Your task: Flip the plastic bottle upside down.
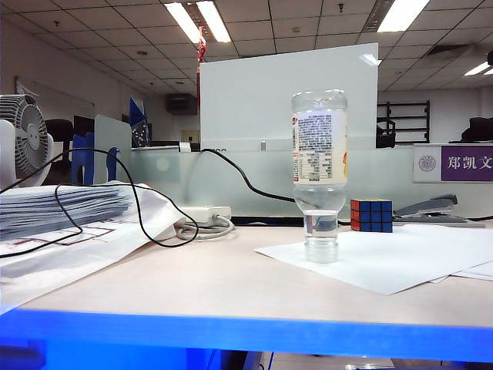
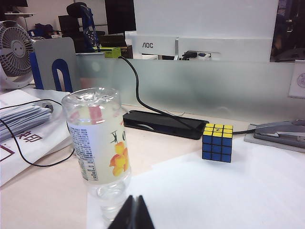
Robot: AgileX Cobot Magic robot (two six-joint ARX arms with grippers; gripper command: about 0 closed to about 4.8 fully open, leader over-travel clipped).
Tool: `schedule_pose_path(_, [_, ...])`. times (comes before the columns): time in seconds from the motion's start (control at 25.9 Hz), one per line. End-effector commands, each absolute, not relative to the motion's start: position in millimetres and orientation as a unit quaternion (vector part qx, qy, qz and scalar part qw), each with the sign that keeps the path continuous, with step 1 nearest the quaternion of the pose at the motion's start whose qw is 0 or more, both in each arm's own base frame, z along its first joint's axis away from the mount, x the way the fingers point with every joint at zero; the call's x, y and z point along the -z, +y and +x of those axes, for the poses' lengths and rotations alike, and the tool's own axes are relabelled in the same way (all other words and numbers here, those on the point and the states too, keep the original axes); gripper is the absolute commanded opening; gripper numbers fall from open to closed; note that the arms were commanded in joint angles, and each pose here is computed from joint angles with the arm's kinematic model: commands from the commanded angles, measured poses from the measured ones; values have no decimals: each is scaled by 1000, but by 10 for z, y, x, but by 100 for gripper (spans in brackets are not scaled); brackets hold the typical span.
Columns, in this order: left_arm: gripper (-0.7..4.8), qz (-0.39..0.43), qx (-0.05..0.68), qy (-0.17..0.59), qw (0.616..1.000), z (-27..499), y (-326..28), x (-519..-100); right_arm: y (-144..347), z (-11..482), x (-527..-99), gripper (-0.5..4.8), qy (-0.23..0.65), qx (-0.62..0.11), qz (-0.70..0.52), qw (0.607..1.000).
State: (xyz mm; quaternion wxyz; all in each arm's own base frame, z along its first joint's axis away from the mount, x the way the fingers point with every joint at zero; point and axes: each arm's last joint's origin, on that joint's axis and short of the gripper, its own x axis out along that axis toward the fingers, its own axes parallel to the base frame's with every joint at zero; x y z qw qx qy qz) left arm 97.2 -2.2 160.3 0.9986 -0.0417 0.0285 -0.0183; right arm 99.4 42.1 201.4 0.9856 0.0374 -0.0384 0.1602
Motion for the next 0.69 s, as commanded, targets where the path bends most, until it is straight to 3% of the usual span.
schedule_pose_path(0.04, [-5, -43, 17, 20, 999, 972, -19, -1622, 420, 993, -2032, -5, -45, -160, 40, 985])
schedule_pose_path(0.5, [-5, -43, 17, 20, 999, 972, -19, -1622, 415, 993, -2034, -6, -51, -154, 8, 987])
schedule_pose_path(0.69, [-5, -43, 18, 20, 999, 971, -20, -1623, 38, 993, -2058, -5, -82, 34, -34, 995])
